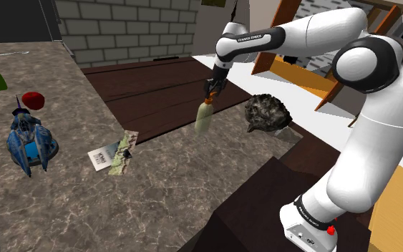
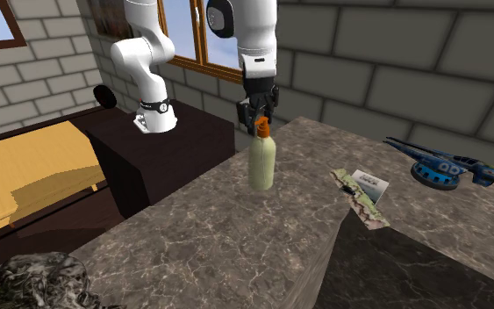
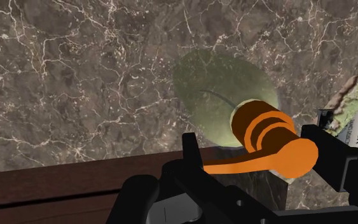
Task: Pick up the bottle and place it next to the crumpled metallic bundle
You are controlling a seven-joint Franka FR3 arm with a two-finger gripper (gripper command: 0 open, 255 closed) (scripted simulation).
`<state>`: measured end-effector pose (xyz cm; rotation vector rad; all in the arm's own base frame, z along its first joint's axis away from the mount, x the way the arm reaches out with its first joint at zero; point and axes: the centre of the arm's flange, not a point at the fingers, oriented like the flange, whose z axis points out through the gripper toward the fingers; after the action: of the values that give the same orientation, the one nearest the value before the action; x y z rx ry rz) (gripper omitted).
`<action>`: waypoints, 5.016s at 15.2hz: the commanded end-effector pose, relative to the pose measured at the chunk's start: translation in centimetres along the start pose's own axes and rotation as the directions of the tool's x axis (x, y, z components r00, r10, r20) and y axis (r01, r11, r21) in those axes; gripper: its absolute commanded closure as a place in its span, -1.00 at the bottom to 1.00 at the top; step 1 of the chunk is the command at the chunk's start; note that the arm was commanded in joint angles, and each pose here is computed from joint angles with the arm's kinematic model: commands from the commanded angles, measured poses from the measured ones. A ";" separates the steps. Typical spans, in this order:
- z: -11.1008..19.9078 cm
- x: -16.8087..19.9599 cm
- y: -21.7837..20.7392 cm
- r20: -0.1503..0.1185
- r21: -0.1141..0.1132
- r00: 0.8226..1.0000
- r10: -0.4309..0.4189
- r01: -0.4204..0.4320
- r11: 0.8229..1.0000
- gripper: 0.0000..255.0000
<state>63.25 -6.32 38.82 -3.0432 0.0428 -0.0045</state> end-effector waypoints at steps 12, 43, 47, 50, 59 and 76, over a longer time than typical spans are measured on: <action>-6.9 0.0 -0.7 0.000 0.000 1.000 0.000 0.000 1.000 1.00; -18.2 -7.4 12.3 0.000 0.000 1.000 0.000 0.000 1.000 1.00; -18.7 -9.8 16.9 0.000 0.000 1.000 0.000 0.000 1.000 1.00; -19.1 -11.7 20.4 0.000 0.000 1.000 0.000 0.000 1.000 1.00; -20.1 -17.2 30.8 0.000 0.000 1.000 0.000 0.000 1.000 1.00; -15.7 -21.4 39.2 0.000 0.000 1.000 0.000 0.000 1.000 1.00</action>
<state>40.75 -46.15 51.05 -3.0425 0.0428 -0.0038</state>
